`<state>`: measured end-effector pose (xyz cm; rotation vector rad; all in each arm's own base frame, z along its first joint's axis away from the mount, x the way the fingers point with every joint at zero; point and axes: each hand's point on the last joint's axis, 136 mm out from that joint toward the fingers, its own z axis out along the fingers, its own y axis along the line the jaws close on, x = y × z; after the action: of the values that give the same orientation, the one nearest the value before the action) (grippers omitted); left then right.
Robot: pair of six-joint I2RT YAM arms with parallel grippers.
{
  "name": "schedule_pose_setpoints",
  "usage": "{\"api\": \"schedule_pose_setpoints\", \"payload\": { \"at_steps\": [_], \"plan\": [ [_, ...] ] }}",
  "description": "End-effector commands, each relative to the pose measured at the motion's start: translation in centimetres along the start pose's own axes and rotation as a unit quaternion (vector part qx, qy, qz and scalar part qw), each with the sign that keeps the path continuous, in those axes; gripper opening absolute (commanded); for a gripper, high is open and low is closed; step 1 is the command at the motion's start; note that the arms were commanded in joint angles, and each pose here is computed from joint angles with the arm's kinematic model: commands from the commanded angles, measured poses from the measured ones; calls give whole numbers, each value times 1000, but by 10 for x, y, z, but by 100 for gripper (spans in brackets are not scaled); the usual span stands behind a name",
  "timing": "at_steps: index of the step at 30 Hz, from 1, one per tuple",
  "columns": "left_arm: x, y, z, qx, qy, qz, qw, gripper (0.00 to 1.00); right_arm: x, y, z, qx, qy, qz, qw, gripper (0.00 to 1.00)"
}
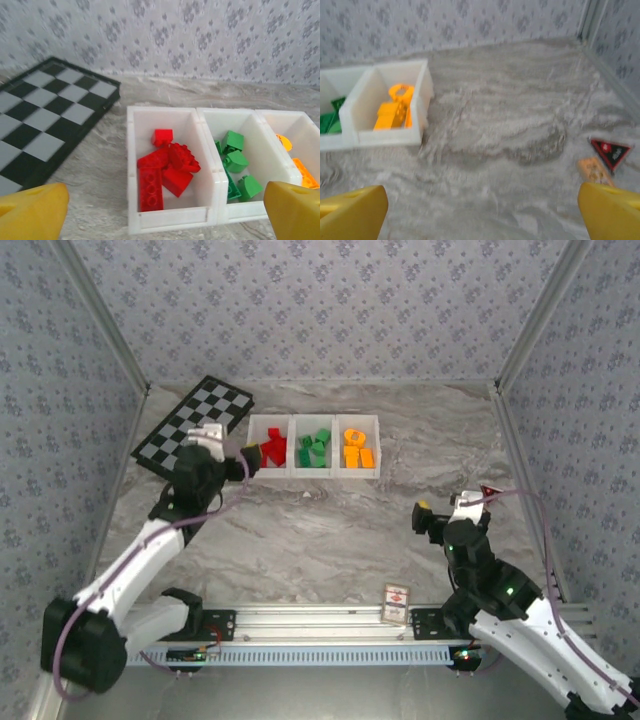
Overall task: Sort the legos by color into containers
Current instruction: Reset both arms
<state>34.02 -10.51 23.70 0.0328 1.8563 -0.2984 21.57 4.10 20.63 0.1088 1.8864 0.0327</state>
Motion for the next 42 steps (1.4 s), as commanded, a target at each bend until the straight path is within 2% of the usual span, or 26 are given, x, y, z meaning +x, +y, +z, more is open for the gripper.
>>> {"api": "schedule_pose_setpoints", "payload": {
  "at_steps": [1, 4, 7, 11, 14, 17, 20, 22, 24, 25, 27, 29, 31, 32, 34, 35, 37, 38, 39, 40, 42],
  "plan": [
    [-17, 16, -20, -36, -94, 55, 993, 100, -38, -8, 7, 39, -105, -16, 994, 100],
    [1, 34, -27, -75, -87, 83, 990, 100, -33, -16, 28, 69, -121, -72, 988, 100],
    [19, 48, -26, -104, -68, 95, 988, 100, -14, -31, 57, 83, -98, -104, 986, 100],
    [43, 65, -21, -127, -55, 99, 985, 100, 19, -67, 98, 87, -42, -11, 995, 100],
    [61, 77, -16, -136, -38, 102, 985, 100, 37, -80, 125, 90, -27, -15, 995, 100],
    [76, 89, -10, -139, -16, 106, 984, 100, 36, -68, 148, 60, -3, -50, 997, 100],
    [93, 105, 1, -132, 4, 81, 988, 100, 30, -60, 165, 46, -19, -68, 996, 100],
    [93, 114, 11, -134, 8, 67, 989, 100, 39, -57, 176, 30, -14, -58, 998, 100],
    [95, 111, 21, -106, 18, 72, 992, 100, 52, -56, 189, 22, -26, -64, 997, 100],
    [94, 110, 27, -97, 20, 70, 993, 100, 49, -51, 192, 17, -38, -70, 997, 100],
    [92, 112, 37, -89, 22, 69, 993, 100, 58, -47, 195, 3, 22, -76, 997, 100],
    [92, 114, 47, -86, 33, 82, 992, 100, 56, -39, 203, -33, 14, -63, 997, 100],
    [102, 117, 54, -79, 32, 95, 992, 100, 56, -48, 205, -14, 34, -63, 997, 100],
    [108, 126, 59, -90, 21, 84, 992, 100, 57, -50, 208, -9, 36, -52, 998, 100],
    [100, 137, 64, -94, -3, 57, 994, 100, 54, -54, 207, 4, 34, -54, 998, 100],
    [108, 142, 64, -94, 38, 44, 994, 100, 56, -54, 207, 1, 37, -54, 998, 100],
    [104, 140, 70, -84, 26, 44, 995, 100, 54, -54, 207, 6, 33, -57, 998, 99],
    [109, 142, 69, -86, 49, 40, 994, 100, 54, -54, 207, 11, 32, -62, 998, 99],
    [110, 143, 70, -88, 46, 40, 994, 100, 54, -53, 206, 16, 29, -65, 997, 100],
    [106, 144, 69, -92, 33, 39, 994, 100, 54, -53, 205, 20, 26, -69, 997, 100],
    [108, 153, 68, -121, 47, 31, 991, 100, 55, -53, 206, 19, 30, -68, 997, 100]
  ]
}}
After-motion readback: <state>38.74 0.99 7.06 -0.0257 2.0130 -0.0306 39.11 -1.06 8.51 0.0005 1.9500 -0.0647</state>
